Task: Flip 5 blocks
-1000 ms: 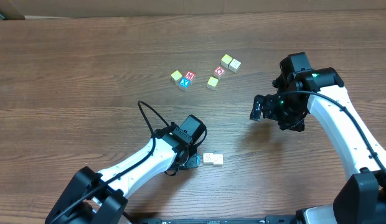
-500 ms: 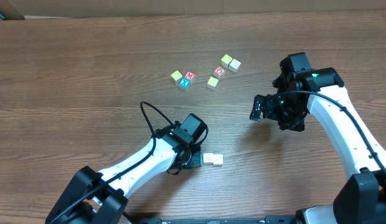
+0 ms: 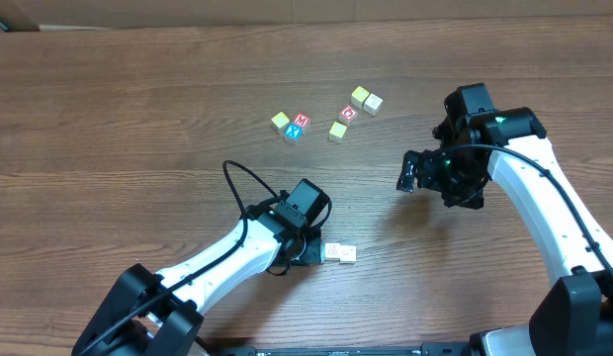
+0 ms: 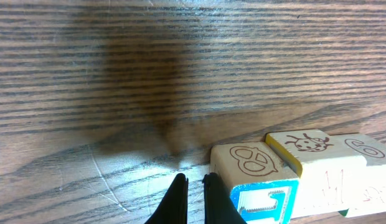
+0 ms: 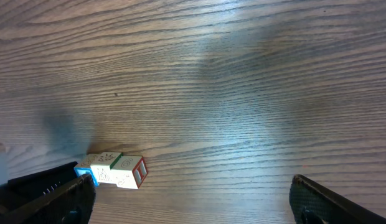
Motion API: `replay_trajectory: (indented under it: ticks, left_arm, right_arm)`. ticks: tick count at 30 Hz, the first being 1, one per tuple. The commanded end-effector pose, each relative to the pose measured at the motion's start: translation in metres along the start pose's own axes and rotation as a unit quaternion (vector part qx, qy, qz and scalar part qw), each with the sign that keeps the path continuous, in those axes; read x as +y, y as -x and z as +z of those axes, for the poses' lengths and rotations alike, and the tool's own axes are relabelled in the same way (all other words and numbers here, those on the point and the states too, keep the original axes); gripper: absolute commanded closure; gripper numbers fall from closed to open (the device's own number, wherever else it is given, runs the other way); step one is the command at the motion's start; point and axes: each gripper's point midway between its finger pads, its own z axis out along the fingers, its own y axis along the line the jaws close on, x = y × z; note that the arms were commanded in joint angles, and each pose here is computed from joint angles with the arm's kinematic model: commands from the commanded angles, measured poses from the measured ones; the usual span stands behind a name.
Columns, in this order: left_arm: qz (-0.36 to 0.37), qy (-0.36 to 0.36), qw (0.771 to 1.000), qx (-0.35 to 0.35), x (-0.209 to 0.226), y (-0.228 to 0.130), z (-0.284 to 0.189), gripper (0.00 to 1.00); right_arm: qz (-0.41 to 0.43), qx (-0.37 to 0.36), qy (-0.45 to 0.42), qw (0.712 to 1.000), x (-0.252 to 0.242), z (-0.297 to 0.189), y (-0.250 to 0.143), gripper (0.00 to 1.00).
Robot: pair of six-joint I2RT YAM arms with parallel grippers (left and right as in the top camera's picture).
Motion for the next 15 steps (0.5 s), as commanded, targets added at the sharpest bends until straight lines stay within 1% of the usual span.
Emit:
replay_trajectory:
  ticks: [1, 10, 12, 15]
  left_arm:
    - [0.006, 0.014, 1.000, 0.007, 0.007, -0.003, 0.003, 0.96]
    - [0.003, 0.052, 0.997, 0.049, 0.025, -0.027, -0.003, 0.96]
    - [0.013, 0.052, 0.997, 0.056, 0.022, -0.034, -0.006, 0.96]
    - [0.036, 0.026, 0.997, 0.065, 0.005, -0.044, -0.006, 0.96]
  right_arm:
    - [-0.007, -0.007, 0.007, 1.000, 0.004, -0.005, 0.002, 0.00]
    - [-0.014, -0.002, 0.005, 1.000, 0.003, -0.005, -0.001, 0.00]
    - [-0.015, -0.002, 0.005, 1.000, 0.003, -0.005, 0.000, 0.00]
    - [-0.016, -0.005, 0.006, 1.000, 0.004, -0.005, 0.001, 0.00]
